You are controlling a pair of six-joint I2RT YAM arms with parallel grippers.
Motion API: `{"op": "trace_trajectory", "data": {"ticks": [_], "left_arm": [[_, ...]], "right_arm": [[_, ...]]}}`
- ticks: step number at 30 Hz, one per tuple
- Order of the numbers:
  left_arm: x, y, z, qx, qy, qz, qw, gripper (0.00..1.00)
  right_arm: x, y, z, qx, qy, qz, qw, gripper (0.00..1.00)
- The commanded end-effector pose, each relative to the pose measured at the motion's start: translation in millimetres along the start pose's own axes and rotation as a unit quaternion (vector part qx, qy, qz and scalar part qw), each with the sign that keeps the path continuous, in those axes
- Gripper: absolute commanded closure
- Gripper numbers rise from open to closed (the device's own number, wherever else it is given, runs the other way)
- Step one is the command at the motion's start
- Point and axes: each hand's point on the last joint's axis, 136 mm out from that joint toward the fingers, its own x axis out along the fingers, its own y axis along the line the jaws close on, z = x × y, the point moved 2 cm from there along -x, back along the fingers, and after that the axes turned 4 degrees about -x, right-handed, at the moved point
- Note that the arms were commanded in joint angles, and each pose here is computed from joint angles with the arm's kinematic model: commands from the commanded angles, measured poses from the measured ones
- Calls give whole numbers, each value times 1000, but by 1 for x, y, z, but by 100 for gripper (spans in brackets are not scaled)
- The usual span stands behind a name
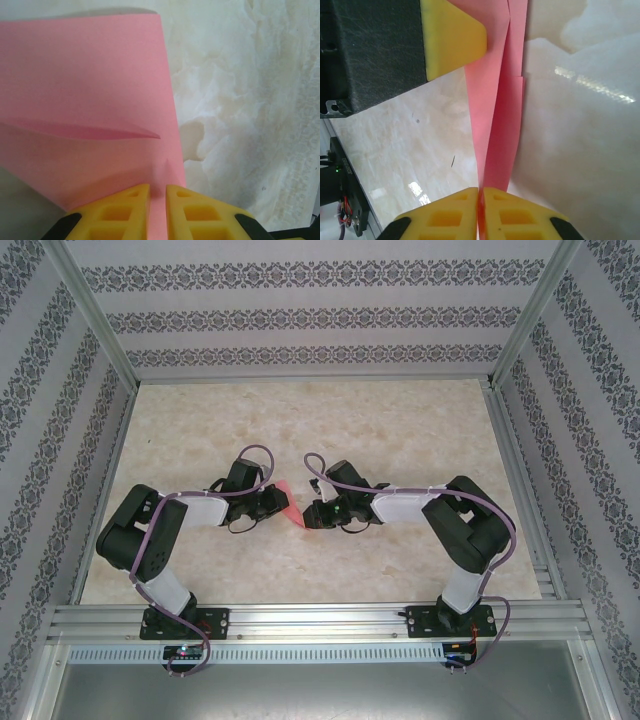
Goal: Fold a paper plane with a square sheet of paper (pick it up from the middle)
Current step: Fold the wing for the fifth time at the center of the table.
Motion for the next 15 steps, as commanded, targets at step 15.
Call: {"op": "trace_trajectory", "data": {"ticks": [15], "left_arm": [[-2,-5,-1,11,0,1,1000,83]], "right_arm": [[20,-14,-25,-3,52,-34,998,90]]}}
